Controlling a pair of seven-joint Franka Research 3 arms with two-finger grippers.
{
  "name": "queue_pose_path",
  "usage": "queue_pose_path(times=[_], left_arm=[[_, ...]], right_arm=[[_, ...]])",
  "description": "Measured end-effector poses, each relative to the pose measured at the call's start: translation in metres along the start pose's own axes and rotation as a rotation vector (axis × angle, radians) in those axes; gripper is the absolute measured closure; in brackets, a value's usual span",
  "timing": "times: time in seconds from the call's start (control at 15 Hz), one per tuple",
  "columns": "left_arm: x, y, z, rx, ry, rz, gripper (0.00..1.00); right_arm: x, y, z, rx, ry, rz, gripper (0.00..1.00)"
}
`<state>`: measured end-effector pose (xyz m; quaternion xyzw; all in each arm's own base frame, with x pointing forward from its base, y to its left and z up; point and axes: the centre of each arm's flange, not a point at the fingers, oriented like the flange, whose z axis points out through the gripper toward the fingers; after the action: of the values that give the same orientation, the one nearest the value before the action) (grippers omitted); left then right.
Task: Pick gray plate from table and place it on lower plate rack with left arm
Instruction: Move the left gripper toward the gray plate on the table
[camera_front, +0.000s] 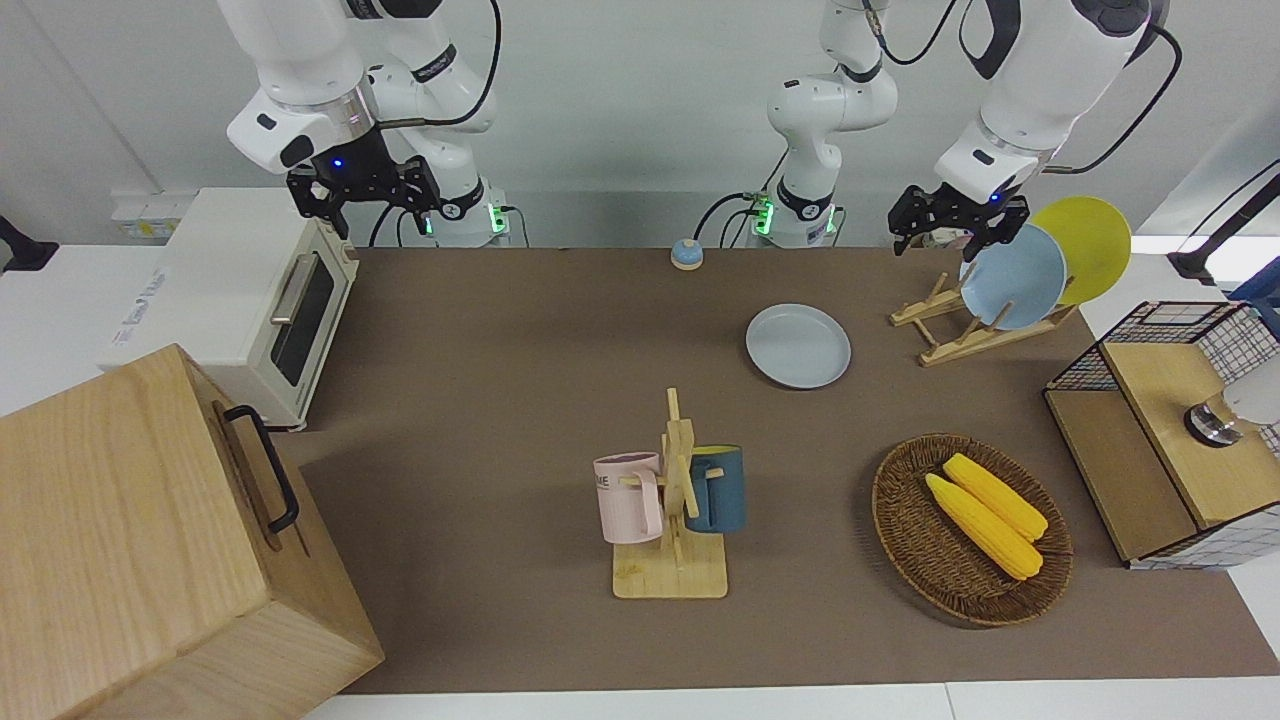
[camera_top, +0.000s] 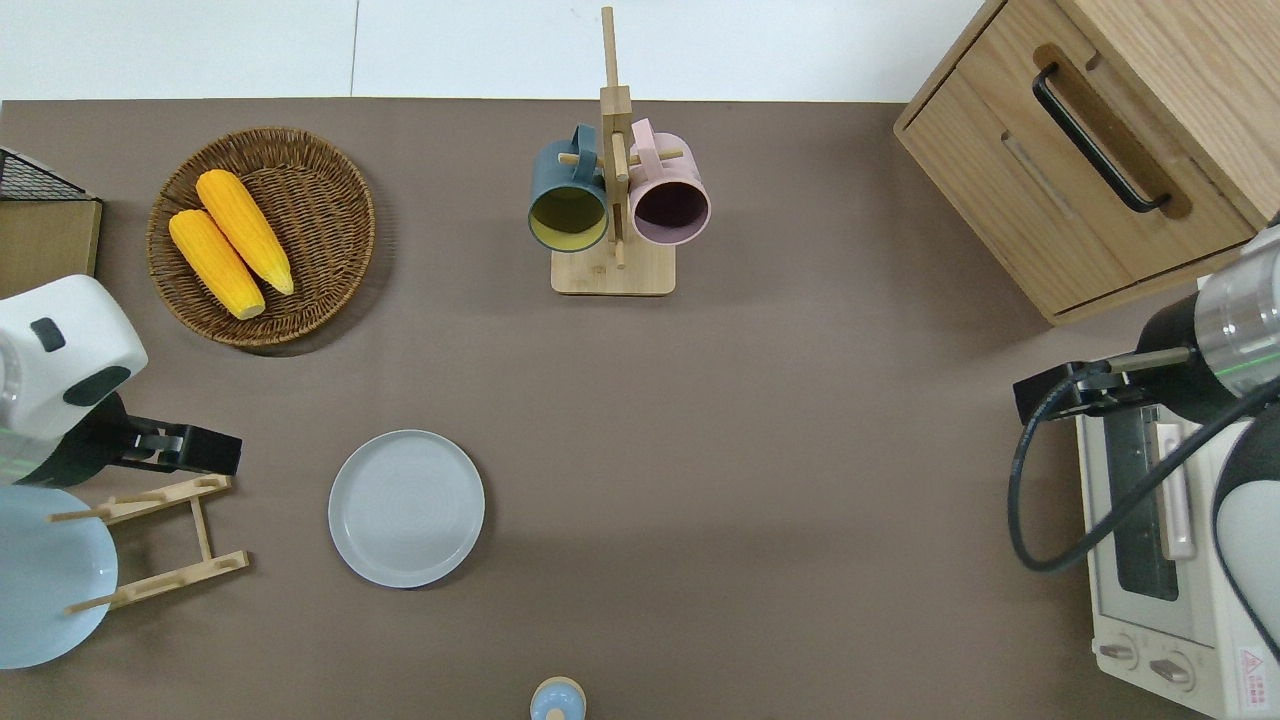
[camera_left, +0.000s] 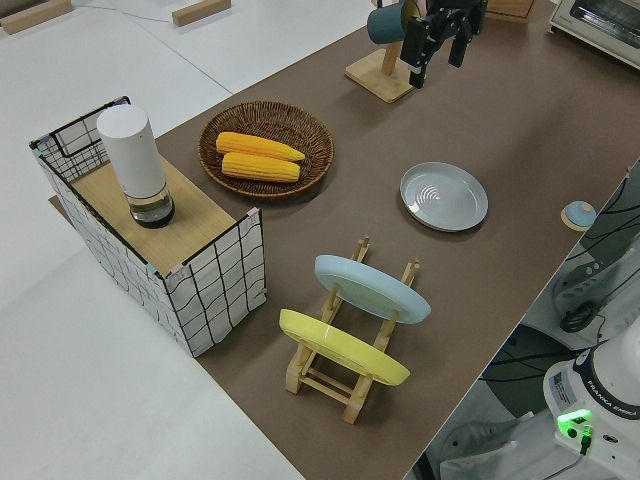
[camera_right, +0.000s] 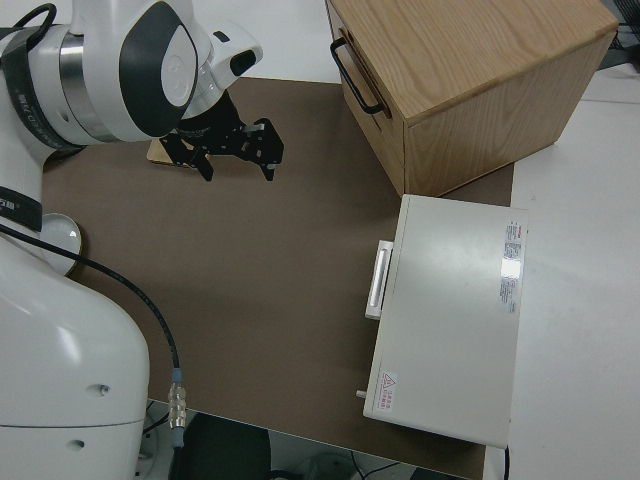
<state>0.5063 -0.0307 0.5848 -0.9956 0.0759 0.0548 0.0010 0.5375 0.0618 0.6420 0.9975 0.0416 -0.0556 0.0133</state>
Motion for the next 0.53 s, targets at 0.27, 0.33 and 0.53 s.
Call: queue_pose_path(times=[0.27, 0.33, 0.53], left_arm=[[-0.023, 0.001, 0.03, 0.011, 0.039, -0.014, 0.0], [-0.027, 0.001, 0.039, 0.013, 0.046, -0.016, 0.0], [-0.032, 0.001, 0.073, 0.01, 0.069, -0.024, 0.0]], right_arm=[[0.0, 0.0, 0.0, 0.0, 0.0, 0.0, 0.01], [0.0, 0.0, 0.0, 0.0, 0.0, 0.0, 0.01], [0.0, 0.0, 0.0, 0.0, 0.0, 0.0, 0.01]])
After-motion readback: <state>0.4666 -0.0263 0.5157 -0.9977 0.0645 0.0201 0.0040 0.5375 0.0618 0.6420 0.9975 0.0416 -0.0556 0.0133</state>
